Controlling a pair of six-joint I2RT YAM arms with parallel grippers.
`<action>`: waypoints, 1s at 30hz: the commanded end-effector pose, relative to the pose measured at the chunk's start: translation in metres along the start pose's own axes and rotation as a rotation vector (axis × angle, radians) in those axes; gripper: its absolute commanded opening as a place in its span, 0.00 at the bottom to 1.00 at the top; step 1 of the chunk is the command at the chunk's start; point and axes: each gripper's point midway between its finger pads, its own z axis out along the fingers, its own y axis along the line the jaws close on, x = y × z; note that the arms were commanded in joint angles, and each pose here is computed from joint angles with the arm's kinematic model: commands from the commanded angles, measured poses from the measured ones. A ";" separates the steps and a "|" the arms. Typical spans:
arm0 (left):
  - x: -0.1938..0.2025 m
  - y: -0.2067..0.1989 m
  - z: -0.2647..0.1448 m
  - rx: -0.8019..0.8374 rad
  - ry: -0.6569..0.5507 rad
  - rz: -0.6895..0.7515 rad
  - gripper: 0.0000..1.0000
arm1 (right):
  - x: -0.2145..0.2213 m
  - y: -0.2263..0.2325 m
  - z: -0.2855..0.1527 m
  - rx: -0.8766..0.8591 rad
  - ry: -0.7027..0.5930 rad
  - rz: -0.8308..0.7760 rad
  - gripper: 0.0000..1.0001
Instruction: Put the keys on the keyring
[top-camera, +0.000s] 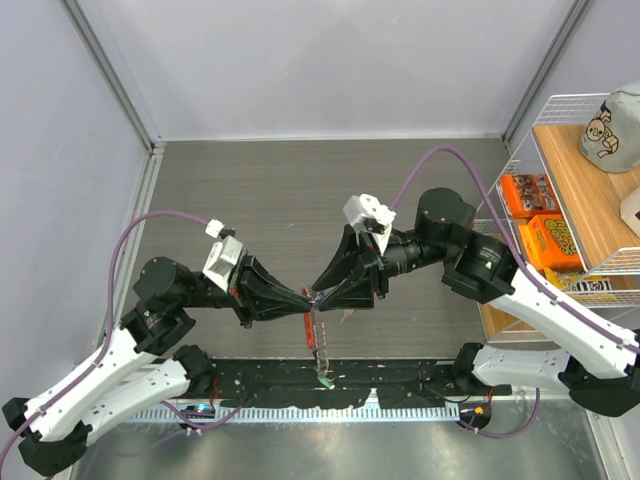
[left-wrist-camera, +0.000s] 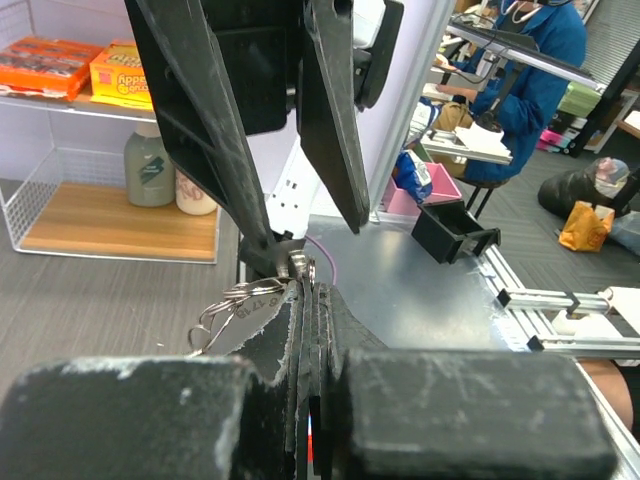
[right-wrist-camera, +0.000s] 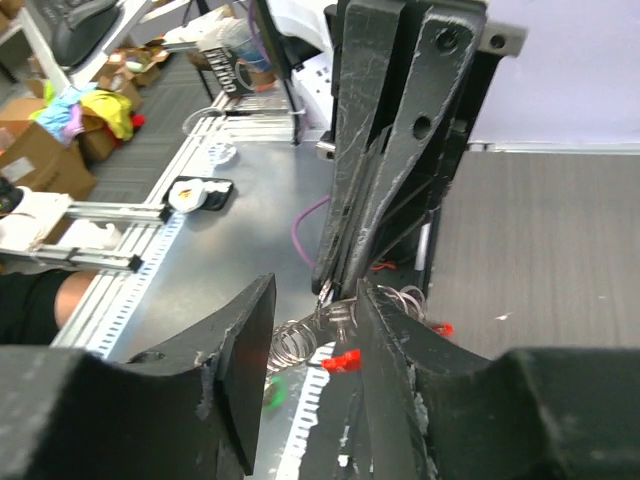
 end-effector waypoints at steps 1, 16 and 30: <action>-0.024 -0.014 0.002 0.056 -0.098 0.031 0.00 | -0.025 0.005 -0.012 0.060 -0.096 -0.120 0.46; -0.052 -0.014 0.001 0.039 -0.276 -0.019 0.00 | -0.018 0.019 -0.035 0.121 -0.140 -0.196 0.48; -0.066 0.010 -0.008 -0.071 -0.458 -0.174 0.00 | -0.039 0.019 -0.042 0.176 -0.187 -0.243 0.43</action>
